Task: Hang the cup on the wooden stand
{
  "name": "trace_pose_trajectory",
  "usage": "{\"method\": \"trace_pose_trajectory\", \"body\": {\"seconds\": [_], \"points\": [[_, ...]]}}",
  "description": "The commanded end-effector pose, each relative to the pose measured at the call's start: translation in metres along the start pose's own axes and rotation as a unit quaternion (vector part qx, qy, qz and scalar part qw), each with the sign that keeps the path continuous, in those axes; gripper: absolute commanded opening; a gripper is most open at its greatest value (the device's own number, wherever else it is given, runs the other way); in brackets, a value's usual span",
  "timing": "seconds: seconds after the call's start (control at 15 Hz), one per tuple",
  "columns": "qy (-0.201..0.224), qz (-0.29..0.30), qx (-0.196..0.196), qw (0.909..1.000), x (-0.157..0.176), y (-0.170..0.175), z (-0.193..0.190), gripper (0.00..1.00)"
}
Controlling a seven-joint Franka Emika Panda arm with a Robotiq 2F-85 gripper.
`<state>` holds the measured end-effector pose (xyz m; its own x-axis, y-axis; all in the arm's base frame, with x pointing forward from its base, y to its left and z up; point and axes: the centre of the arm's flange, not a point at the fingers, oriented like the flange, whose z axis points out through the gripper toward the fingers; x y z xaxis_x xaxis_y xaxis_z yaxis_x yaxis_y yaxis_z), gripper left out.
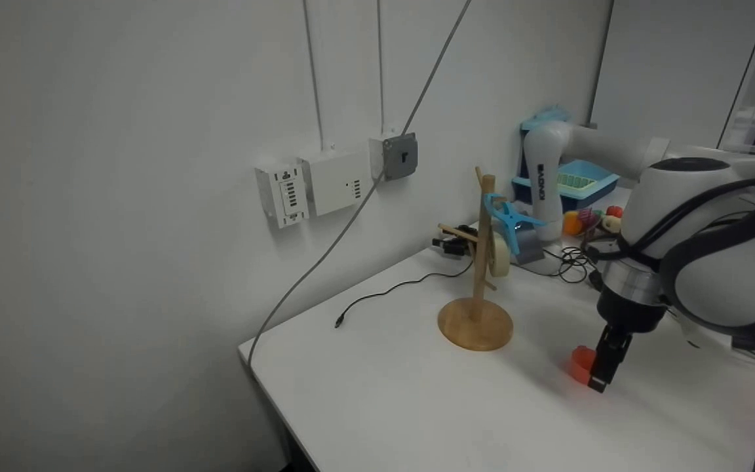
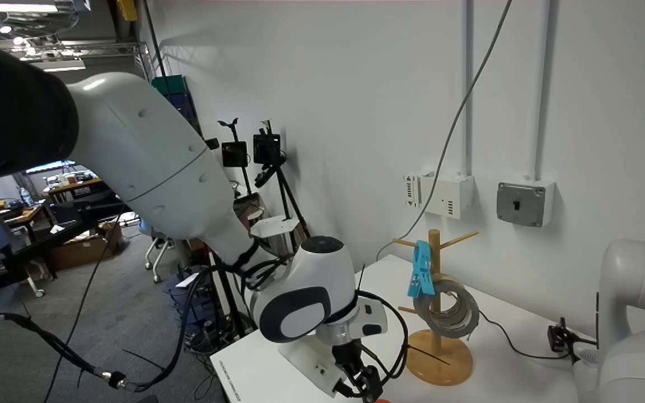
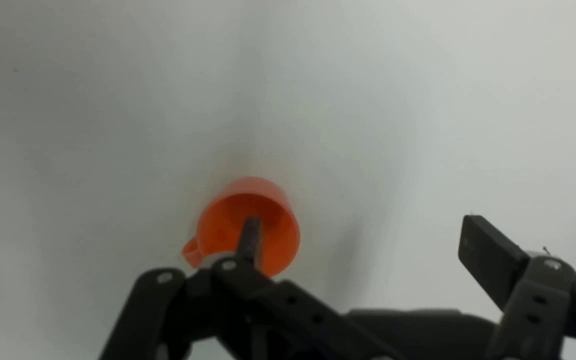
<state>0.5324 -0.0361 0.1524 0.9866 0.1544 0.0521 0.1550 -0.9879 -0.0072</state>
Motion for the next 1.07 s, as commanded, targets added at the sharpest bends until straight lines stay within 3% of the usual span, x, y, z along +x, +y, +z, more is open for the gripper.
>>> {"method": "trace_pose_trajectory", "body": {"seconds": [0.0, 1.0], "points": [[0.008, 0.002, 0.004, 1.0, 0.004, 0.003, 0.014, 1.0], [0.007, 0.0, 0.004, 1.0, 0.023, 0.013, 0.046, 1.0]]}}
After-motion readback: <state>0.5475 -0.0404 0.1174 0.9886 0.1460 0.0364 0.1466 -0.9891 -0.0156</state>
